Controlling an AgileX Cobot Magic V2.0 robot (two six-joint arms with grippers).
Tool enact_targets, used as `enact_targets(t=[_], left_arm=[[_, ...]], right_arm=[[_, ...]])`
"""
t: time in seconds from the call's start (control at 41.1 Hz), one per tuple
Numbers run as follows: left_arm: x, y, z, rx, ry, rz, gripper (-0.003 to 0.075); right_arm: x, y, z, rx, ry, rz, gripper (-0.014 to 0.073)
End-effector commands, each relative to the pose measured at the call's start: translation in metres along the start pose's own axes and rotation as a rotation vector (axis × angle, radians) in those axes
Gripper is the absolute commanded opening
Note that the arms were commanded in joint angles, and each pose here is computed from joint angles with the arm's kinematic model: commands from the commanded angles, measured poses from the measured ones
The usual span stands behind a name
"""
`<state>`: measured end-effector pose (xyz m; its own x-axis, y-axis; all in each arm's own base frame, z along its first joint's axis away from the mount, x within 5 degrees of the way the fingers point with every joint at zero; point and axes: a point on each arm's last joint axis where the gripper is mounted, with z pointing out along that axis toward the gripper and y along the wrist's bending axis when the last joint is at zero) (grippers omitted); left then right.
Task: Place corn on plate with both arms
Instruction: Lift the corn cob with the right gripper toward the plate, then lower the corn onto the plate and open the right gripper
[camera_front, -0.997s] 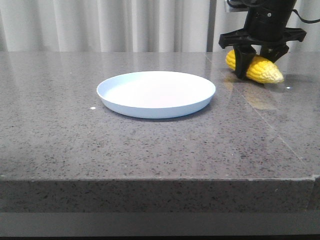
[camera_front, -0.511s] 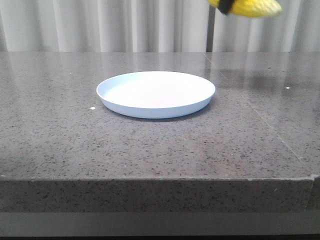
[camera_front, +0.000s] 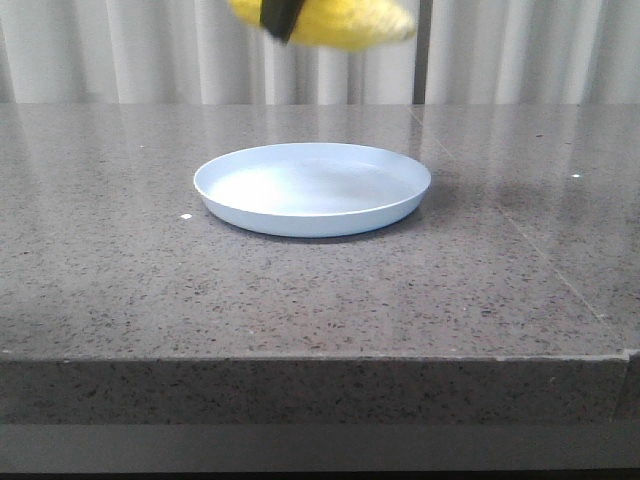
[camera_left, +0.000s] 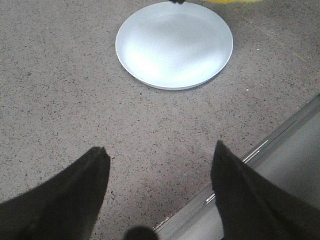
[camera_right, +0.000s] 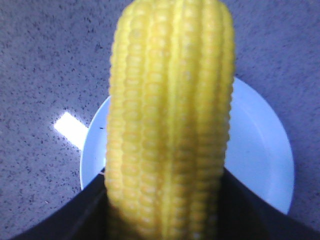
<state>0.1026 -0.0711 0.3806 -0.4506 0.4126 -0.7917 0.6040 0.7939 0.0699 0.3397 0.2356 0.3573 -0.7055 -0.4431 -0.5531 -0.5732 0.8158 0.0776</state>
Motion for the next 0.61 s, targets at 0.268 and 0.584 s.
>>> enact_targets(t=[0.268, 0.584], left_arm=[[-0.011, -0.001, -0.007, 0.006, -0.099, -0.014, 0.0440], [-0.011, -0.001, -0.007, 0.006, -0.099, -0.014, 0.0440]], right_arm=[[-0.004, -0.015, 0.048, 0.036, 0.021, 0.231, 0.0330], [-0.004, -0.015, 0.049, 0.041, 0.029, 0.226, 0.0624]])
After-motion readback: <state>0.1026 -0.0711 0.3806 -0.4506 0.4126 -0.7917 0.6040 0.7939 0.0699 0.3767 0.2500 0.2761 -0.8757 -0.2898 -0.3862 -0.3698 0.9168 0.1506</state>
